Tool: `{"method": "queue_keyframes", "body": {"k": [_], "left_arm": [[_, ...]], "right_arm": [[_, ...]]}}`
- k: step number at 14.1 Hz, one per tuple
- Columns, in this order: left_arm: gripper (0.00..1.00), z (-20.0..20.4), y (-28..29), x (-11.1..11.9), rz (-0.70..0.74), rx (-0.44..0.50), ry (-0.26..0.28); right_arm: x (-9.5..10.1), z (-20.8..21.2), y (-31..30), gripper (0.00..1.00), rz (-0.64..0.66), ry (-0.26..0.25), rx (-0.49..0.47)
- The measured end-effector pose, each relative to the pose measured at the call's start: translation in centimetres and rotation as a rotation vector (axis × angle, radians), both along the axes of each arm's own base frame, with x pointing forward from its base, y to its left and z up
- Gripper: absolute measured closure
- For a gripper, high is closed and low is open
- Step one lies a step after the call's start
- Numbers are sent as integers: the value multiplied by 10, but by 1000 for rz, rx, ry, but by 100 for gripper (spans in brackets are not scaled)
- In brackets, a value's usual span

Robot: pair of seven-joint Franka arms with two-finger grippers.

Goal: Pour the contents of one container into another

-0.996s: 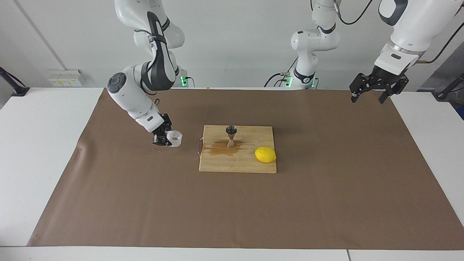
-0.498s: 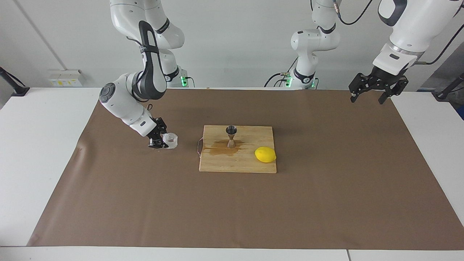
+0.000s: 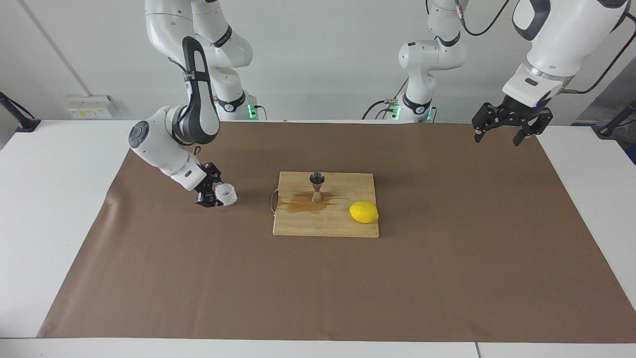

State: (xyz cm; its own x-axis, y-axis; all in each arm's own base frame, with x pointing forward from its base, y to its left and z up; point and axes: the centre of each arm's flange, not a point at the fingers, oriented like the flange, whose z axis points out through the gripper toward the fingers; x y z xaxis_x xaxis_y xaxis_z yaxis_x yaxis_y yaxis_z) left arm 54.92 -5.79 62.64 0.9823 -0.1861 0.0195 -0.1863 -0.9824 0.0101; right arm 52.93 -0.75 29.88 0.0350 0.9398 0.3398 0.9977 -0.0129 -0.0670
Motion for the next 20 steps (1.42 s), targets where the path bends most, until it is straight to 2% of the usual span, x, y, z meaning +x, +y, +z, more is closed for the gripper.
{"method": "queue_keyframes", "body": {"k": [1, 8, 10, 12, 15, 20], "left_arm": [[0, 0, 0, 0, 0, 0, 0], [0, 0, 0, 0, 0, 0, 0], [0, 0, 0, 0, 0, 0, 0], [0, 0, 0, 0, 0, 0, 0], [0, 0, 0, 0, 0, 0, 0], [0, 0, 0, 0, 0, 0, 0]], "right_arm": [[3, 5, 0, 0, 0, -11, 0], [18, 72, -37, 0, -76, -121, -2], [20, 94, -41, 0, -128, -98, -16], [18, 118, -36, 0, -221, -56, -121], [8, 154, 5, 0, -358, -33, -231], [7, 176, 33, 0, -687, 11, -237]]}}
